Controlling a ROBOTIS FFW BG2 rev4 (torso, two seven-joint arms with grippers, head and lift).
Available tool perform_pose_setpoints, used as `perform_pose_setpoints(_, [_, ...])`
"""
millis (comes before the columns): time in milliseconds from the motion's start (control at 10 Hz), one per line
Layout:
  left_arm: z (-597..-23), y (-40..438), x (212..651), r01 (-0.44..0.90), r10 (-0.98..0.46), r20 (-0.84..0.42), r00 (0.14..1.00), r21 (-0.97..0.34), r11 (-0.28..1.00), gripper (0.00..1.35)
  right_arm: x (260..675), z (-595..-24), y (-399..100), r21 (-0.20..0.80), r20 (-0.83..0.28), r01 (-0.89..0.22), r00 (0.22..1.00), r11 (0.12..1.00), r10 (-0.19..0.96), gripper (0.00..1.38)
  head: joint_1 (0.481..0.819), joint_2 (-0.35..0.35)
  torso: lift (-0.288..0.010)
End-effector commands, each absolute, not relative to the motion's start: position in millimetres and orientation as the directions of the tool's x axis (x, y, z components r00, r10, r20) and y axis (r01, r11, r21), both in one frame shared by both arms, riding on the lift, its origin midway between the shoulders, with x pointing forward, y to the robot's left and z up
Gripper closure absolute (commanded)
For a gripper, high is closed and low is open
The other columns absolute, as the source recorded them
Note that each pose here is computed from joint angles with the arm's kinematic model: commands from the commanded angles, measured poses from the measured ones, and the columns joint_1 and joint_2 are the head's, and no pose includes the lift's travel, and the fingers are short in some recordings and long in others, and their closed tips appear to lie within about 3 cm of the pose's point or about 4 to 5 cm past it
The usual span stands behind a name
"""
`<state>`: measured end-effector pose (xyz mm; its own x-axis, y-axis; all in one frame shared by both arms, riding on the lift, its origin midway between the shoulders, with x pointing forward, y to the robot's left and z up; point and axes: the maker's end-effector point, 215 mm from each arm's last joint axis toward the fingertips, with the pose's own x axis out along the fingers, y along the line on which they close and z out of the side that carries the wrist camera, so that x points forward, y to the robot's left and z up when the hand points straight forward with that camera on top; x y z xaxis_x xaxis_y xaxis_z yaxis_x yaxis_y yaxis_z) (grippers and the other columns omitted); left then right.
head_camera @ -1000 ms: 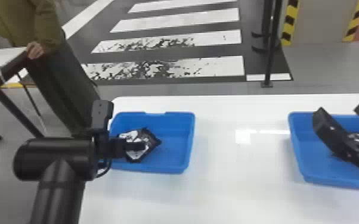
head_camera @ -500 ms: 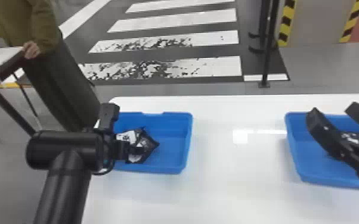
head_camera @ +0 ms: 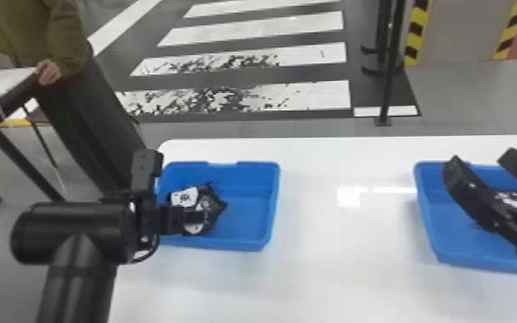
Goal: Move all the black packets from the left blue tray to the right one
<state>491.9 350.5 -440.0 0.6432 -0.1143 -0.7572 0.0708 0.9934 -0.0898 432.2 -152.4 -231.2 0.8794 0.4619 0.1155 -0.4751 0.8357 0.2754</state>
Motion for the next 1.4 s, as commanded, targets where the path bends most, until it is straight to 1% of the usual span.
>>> perform_pose_setpoints(0, [-400,341,482,0.099,-0.144,-0.691,0.708,-0.104,0.990,1.15,433,-230,-152,0.276,0.119,-0.476,0.879,0.835,0.462,0.20,0.695,0.237,-0.140])
perform_pose_setpoints(200, [-361,306,475,0.191,-0.230,-0.614,0.755,-0.129,0.973,1.15,433,-225,-141,0.287,0.130,-0.507,0.861,0.813,0.491,0.20,0.695,0.228,-0.140])
perform_pose_setpoints(300, [-347,276,478,0.269,-0.312,-0.561,0.766,-0.161,0.950,1.15,435,-226,-128,0.300,0.134,-0.542,0.838,0.785,0.528,0.20,0.695,0.216,-0.140])
perform_pose_setpoints(400, [-337,240,478,0.350,-0.404,-0.514,0.757,-0.202,0.914,1.15,436,-230,-110,0.330,0.140,-0.584,0.807,0.742,0.573,0.20,0.695,0.199,-0.140])
perform_pose_setpoints(600, [-323,166,469,0.497,-0.572,-0.435,0.695,-0.285,0.820,1.15,437,-239,-76,0.394,0.152,-0.652,0.741,0.648,0.653,0.20,0.695,0.152,-0.140])
perform_pose_setpoints(700, [-318,139,463,0.545,-0.627,-0.409,0.663,-0.310,0.779,1.15,436,-242,-65,0.407,0.144,-0.664,0.725,0.627,0.673,0.20,0.695,0.128,-0.140])
perform_pose_setpoints(800, [-316,113,454,0.586,-0.676,-0.389,0.626,-0.338,0.737,1.15,443,-244,-63,0.406,0.142,-0.668,0.721,0.624,0.679,0.19,0.695,0.114,-0.140])
perform_pose_setpoints(1000, [-307,67,441,0.660,-0.751,-0.351,0.559,-0.360,0.660,1.15,457,-256,-66,0.418,0.123,-0.661,0.721,0.623,0.682,0.20,0.695,0.054,-0.140])
perform_pose_setpoints(1100, [-298,51,438,0.689,-0.777,-0.327,0.538,-0.361,0.628,1.15,457,-256,-62,0.418,0.121,-0.667,0.713,0.616,0.691,0.20,0.695,0.021,-0.140])
perform_pose_setpoints(1300, [-289,36,435,0.716,-0.801,-0.305,0.515,-0.361,0.598,1.15,450,-254,-39,0.448,0.137,-0.692,0.679,0.566,0.721,0.20,0.695,-0.009,-0.140])
